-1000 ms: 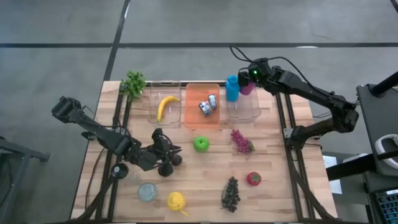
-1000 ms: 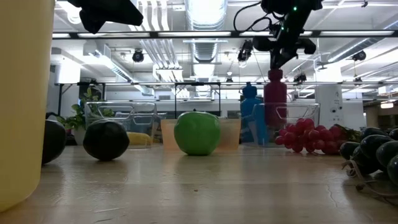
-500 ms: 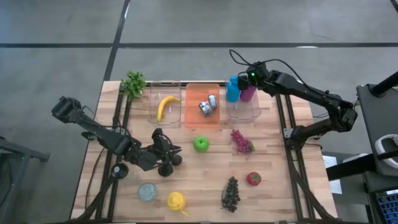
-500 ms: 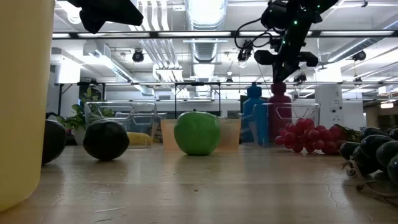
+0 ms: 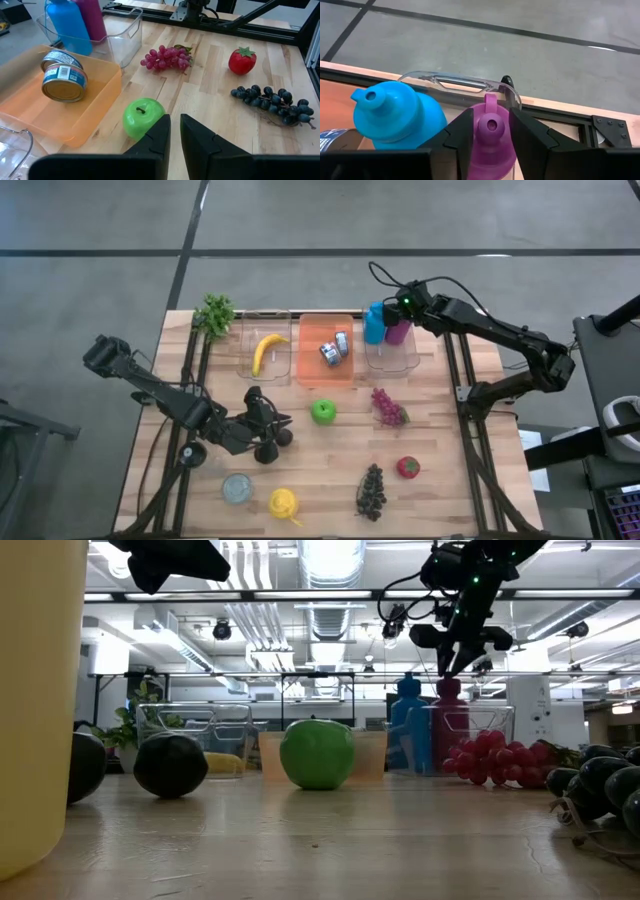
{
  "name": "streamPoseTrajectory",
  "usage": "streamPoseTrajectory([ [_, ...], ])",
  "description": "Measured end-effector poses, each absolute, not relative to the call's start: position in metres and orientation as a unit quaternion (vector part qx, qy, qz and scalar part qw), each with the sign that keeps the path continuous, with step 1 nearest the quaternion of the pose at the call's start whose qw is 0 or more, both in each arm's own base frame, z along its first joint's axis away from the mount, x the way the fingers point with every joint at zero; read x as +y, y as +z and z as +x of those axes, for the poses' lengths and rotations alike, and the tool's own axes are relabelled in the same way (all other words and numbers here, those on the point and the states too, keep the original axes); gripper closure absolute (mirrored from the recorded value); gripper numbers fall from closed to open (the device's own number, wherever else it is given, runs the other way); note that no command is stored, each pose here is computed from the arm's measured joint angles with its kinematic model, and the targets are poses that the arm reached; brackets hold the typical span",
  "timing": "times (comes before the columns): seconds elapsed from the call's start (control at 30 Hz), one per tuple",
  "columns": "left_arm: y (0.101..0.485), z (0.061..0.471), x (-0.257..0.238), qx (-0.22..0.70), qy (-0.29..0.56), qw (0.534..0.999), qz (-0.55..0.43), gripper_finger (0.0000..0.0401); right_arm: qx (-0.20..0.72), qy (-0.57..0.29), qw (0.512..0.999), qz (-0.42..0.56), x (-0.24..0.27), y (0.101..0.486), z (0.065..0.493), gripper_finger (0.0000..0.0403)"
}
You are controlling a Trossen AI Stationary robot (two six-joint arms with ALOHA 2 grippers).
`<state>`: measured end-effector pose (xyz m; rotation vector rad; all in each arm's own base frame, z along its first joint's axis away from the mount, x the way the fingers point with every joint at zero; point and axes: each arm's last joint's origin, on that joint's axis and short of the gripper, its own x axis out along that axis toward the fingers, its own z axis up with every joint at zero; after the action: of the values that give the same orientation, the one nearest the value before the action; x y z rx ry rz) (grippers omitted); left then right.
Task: Pick & Place Food Item
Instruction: Put the right black plum into the left transparent bin
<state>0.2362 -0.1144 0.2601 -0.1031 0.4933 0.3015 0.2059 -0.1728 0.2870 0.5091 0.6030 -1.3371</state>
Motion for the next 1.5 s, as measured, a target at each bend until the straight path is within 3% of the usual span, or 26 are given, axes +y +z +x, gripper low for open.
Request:
streamPoseTrajectory([
  [0.17,0.260,0.236,-0.114,0.243,0.149,0.957,-0.051,0.0354,0.278,-0.598,0.714,0.234,-0.172,0.290,0.205,0.0261],
  [0.4,0.260,0.236,-0.115,0.243,0.148,0.957,-0.051,0.0354,0.261,-0.573,0.742,0.231,-0.157,0.339,0.195,0.0256],
  [0.73,0.260,0.236,-0.114,0.243,0.149,0.957,-0.050,0.0354,0.204,-0.465,0.842,0.184,-0.086,0.396,0.179,0.0290],
  [1.2,0.260,0.236,-0.115,0.248,0.141,0.957,-0.046,0.0354,0.242,-0.313,0.916,0.063,0.024,0.377,0.214,0.0377],
  [1.5,0.266,0.238,-0.116,0.244,0.137,0.959,-0.046,0.0354,0.260,-0.220,0.940,-0.020,0.102,0.353,0.229,0.0394],
])
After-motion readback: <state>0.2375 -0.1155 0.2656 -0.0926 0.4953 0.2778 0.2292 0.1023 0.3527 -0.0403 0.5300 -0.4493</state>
